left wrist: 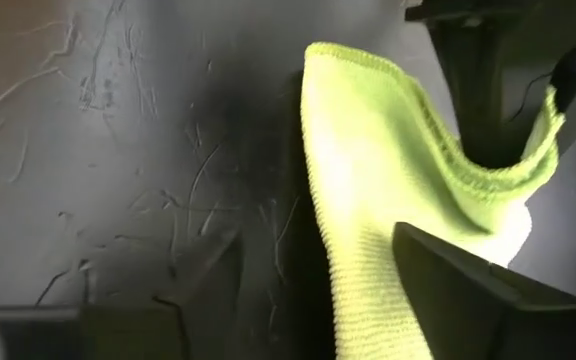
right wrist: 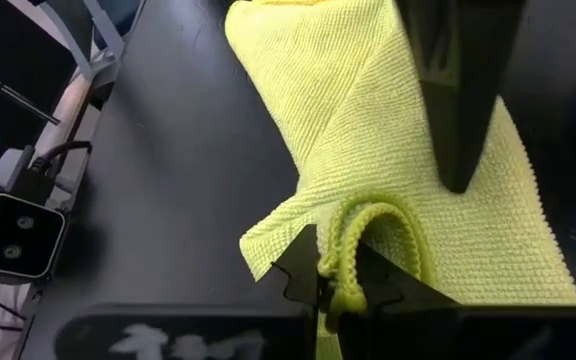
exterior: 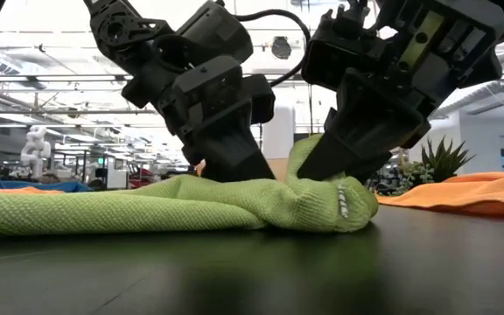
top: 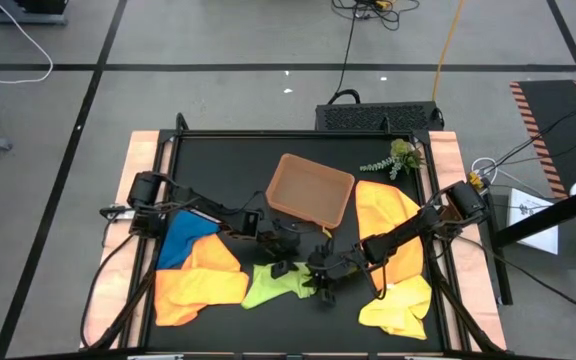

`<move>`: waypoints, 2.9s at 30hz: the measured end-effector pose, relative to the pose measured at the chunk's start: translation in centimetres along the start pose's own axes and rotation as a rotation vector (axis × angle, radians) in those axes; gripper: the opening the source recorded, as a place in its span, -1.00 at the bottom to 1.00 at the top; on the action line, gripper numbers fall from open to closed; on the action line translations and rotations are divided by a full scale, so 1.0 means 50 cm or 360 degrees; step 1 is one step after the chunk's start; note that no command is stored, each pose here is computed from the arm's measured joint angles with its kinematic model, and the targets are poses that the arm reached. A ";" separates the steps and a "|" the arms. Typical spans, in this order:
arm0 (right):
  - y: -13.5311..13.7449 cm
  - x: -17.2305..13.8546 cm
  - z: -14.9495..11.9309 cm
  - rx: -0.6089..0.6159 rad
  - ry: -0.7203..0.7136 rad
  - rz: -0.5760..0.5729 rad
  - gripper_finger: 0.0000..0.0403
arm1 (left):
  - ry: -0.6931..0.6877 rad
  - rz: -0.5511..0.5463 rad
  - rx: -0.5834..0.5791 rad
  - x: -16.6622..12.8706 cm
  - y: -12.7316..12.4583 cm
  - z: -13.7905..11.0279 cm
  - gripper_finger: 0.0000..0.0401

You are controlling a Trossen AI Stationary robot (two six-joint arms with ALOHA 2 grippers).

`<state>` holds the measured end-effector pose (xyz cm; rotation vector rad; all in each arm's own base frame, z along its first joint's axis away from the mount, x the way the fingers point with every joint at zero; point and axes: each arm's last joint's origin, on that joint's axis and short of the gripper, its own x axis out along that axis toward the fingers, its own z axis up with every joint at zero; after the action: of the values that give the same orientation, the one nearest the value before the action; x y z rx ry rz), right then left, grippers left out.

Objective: Fold microfiber towels
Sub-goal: Fold the green microfiber towel

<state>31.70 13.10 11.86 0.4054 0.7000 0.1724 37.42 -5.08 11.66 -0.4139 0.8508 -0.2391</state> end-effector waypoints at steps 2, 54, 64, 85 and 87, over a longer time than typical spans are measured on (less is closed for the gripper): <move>0.000 0.000 0.000 0.0002 0.0002 -0.0002 -0.96 | 0.0008 0.0005 0.0005 0.000 0.001 -0.001 0.06; 0.124 -0.163 0.023 0.0329 -0.0424 -0.0272 -0.96 | -0.0443 0.0028 0.0087 -0.081 -0.192 0.005 -0.99; 0.045 -0.156 -0.015 0.0539 -0.0107 -0.0759 -0.96 | -0.0319 0.0297 -0.0068 -0.033 -0.024 0.019 -0.99; -0.045 -0.166 -0.067 0.0451 0.0345 -0.0844 -0.39 | -0.0252 0.0308 0.0209 -0.087 -0.005 0.043 0.02; -0.042 -0.172 -0.061 0.0417 0.0329 -0.0816 -0.30 | -0.0280 0.0280 0.0288 -0.100 -0.034 0.046 0.04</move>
<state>23.26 9.65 13.94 0.4483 1.0125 -0.3708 35.92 -4.17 17.15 -0.1862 0.6814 -0.1131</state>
